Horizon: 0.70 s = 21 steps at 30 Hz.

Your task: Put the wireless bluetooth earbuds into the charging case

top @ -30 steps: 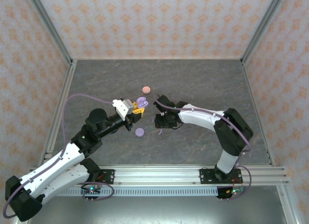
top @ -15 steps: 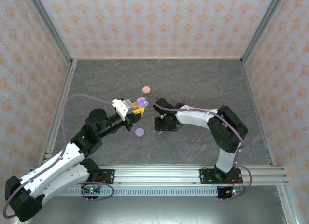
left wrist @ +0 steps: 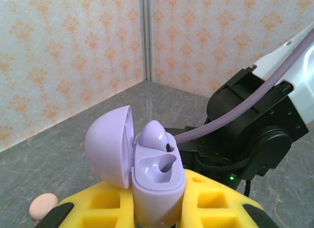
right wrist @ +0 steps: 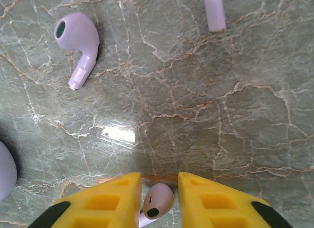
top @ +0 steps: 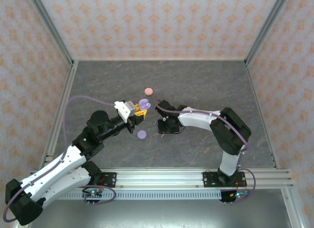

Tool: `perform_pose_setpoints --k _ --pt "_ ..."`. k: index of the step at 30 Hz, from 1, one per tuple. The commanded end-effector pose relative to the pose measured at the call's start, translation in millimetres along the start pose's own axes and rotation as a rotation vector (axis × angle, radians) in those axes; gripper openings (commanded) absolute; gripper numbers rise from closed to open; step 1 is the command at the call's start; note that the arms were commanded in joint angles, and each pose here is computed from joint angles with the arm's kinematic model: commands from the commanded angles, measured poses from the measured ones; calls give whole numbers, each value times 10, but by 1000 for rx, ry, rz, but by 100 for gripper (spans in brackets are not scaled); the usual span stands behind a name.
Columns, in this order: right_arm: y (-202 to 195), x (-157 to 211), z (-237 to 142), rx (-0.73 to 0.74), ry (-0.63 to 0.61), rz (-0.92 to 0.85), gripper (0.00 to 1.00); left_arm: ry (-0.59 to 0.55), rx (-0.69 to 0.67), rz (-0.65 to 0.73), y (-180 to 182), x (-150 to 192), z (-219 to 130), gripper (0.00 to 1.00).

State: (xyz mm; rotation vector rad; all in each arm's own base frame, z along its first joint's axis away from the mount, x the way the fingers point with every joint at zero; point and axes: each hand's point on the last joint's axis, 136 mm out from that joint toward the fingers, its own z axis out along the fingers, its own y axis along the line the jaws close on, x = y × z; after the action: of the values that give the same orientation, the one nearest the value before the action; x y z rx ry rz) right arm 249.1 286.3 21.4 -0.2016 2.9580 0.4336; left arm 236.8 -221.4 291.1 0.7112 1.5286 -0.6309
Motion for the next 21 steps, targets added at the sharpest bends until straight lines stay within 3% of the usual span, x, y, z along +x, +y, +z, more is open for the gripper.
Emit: perform_pose_setpoints --k 1,13,21 --pt "-12 109 67 18 34 -11 23 -14 -7 19 1 -30 -14 0" --pt "-37 -98 -335 57 -100 -95 21 -20 -2 8 -5 -44 4 0" --pt "-17 -414 -1122 19 -354 -160 21 -69 33 -64 -52 -78 48 0"
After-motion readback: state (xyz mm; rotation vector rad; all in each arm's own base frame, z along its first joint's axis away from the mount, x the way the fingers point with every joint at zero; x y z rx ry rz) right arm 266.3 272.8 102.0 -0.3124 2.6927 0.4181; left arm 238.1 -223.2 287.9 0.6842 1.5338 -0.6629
